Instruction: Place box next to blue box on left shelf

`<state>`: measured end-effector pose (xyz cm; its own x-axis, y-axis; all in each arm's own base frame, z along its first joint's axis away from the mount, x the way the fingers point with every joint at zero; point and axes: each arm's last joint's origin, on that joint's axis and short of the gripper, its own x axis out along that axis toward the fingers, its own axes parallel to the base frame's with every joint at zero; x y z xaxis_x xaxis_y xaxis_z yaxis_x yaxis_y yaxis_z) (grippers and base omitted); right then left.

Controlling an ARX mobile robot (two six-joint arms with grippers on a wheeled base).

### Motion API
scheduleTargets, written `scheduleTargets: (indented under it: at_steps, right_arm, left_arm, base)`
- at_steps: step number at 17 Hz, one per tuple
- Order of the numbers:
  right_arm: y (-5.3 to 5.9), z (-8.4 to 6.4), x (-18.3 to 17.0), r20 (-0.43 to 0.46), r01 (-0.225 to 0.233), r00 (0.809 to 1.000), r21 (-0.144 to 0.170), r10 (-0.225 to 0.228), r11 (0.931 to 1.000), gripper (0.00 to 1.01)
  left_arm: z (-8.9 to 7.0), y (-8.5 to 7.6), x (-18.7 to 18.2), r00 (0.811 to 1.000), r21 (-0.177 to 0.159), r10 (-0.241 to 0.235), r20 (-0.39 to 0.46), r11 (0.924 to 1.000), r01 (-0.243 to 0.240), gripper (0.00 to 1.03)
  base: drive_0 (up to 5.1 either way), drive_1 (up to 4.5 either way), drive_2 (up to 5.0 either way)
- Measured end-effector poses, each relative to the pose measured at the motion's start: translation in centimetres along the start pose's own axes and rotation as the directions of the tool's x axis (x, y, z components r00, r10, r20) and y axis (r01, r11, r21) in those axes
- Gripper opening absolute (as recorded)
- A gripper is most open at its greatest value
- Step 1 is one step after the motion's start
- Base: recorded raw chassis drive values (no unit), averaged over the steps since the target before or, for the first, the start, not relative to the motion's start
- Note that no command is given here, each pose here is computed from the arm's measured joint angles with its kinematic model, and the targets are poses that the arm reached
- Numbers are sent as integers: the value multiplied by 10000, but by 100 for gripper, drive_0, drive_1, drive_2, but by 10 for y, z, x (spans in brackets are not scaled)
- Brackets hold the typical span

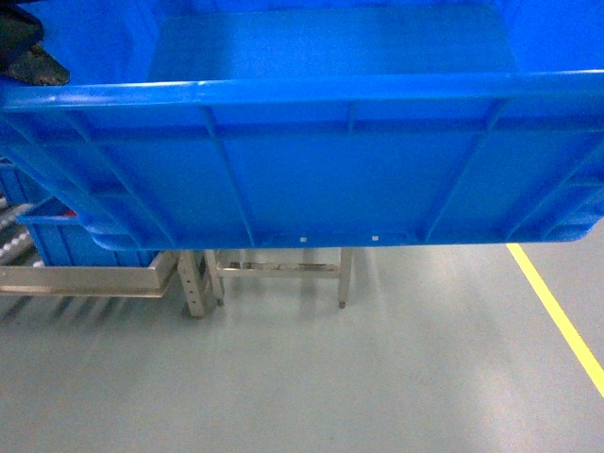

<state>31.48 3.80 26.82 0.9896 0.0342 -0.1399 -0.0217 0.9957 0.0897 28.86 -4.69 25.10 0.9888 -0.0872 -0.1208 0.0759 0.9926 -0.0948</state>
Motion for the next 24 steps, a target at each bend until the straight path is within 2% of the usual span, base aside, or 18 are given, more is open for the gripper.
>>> scheduleTargets:
  at_steps: [13,24]
  right_arm:
    - [1,0,0,-21,-17,10000,-8,17,10000,20]
    - [1,0,0,-12,-10,10000,0,10,10000,19]
  left_arm:
    - [0,1,0,10000,2,24,-51,10000,-24,8]
    - [0,0,0,10000,3,13,-14,10000,-13,8]
  base:
    - [-473,265,265]
    - [-484,345,132]
